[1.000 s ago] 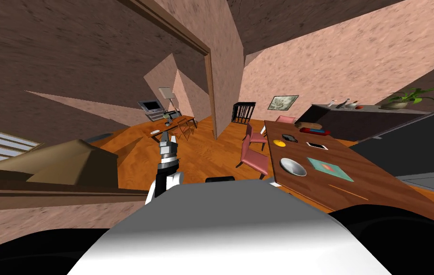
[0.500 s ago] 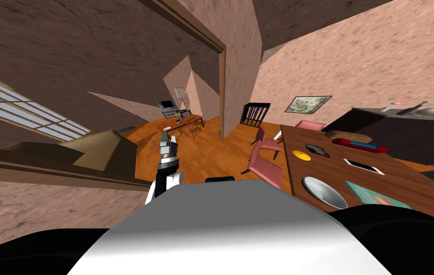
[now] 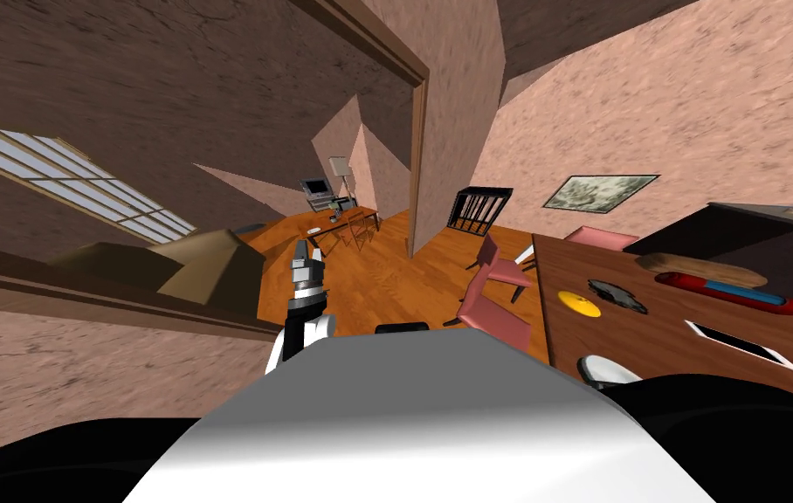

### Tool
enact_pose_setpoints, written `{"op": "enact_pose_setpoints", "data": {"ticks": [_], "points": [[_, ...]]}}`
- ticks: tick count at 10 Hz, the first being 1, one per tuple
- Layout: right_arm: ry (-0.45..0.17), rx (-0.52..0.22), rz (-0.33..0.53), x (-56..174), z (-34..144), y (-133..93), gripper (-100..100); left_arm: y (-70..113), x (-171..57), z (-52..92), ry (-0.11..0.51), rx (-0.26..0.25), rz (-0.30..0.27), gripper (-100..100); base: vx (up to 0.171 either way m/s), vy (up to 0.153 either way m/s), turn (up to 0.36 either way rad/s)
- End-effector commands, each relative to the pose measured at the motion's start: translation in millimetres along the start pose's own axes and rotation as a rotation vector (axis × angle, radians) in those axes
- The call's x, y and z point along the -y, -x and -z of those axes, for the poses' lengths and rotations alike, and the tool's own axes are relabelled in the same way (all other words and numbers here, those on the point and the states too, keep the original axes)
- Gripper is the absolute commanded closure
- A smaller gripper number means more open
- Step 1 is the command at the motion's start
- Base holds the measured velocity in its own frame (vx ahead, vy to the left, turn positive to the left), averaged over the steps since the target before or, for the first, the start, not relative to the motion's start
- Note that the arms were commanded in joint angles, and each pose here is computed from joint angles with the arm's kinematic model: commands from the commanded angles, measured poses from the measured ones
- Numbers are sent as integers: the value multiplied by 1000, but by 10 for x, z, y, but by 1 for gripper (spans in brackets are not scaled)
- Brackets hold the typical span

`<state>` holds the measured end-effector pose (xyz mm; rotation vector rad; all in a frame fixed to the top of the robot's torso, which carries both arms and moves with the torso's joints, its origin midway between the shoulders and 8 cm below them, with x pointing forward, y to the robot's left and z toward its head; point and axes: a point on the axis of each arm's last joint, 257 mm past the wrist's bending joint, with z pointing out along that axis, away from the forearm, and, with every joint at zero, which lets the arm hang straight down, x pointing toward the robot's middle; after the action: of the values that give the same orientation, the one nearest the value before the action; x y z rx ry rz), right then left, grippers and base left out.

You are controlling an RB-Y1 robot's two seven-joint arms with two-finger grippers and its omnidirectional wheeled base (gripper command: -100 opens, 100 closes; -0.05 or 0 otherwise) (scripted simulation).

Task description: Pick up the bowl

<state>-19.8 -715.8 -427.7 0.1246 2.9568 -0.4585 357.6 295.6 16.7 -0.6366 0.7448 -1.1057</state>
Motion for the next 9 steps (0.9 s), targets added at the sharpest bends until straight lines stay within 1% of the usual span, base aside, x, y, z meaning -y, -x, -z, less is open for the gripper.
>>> {"op": "enact_pose_setpoints", "data": {"ticks": [1,2,4,9], "points": [[0,0,0,0,0,0,0,0,0,0,0,0,0,0,8,-12,-7],[-6,-15,-50,-22,-33,-89,-100,0,0,0,0,0,0,0,-95,-22,282],[-13,-30,-100,-41,-63,-178,-100,-1,1,-2,0,0,0,0,-179,-20,367],[-35,-68,-219,-82,-129,-397,-100,-1,1,-1,0,0,0,0,-143,-9,248]]}}
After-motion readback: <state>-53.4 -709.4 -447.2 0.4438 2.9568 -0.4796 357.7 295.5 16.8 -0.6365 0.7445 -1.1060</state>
